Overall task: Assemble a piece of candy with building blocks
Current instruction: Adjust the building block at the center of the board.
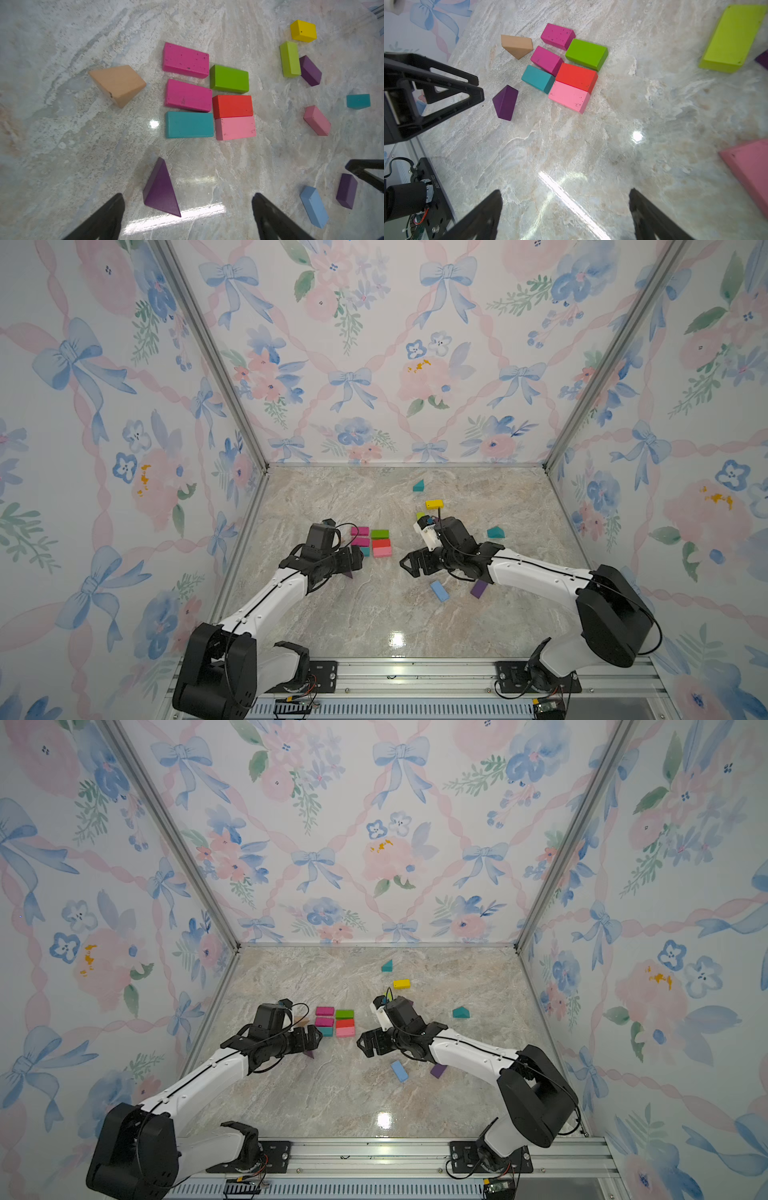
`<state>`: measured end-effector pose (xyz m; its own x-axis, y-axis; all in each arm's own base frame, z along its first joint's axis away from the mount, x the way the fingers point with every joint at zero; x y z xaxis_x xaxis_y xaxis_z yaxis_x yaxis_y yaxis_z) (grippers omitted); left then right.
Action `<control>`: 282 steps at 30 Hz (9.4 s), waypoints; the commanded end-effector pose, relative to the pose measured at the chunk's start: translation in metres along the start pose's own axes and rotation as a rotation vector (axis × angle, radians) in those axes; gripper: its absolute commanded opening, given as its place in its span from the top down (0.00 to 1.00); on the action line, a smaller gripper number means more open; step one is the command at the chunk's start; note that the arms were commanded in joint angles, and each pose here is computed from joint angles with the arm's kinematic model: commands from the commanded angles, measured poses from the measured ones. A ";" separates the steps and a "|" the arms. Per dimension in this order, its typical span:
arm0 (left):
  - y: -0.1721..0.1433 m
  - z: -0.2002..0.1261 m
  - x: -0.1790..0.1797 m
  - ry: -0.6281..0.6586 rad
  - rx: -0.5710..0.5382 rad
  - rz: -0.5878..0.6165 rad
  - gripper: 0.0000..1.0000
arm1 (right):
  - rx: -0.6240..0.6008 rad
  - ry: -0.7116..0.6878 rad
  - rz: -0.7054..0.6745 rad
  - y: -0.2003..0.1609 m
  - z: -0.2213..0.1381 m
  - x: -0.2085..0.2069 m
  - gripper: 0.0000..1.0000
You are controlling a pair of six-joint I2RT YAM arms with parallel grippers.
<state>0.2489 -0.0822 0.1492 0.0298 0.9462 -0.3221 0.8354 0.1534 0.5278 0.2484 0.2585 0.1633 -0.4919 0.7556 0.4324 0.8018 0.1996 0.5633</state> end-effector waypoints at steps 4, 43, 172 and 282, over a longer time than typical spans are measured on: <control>-0.009 -0.006 0.004 0.042 0.002 -0.028 0.02 | 0.061 0.058 0.002 -0.021 0.004 -0.005 0.04; 0.054 -0.026 0.000 -0.039 -0.110 0.031 0.02 | 0.053 0.172 0.124 0.009 0.143 0.028 0.05; 0.116 0.138 0.011 0.431 0.163 0.316 0.02 | -0.071 -0.091 -0.034 0.018 -0.031 -0.001 0.01; 0.035 0.129 0.023 -0.199 -0.365 -0.671 0.02 | -0.130 -0.113 0.003 0.032 -0.076 -0.031 0.01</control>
<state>0.3604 -0.0915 0.0889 -0.1772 0.5488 -0.8169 0.4314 0.7894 0.4367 0.2662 0.2004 0.2173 -0.4404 0.8257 0.3525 0.7549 0.1280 0.6432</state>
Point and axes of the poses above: each gripper's point midway between its finger pads, its own z axis out along the fingers, its own x axis along the line the jaws close on, y = z × x, the point moved 8 cm from there along -z, back along the fingers, and after that the axes turned 3 degrees about z, right-handed, at the moved point
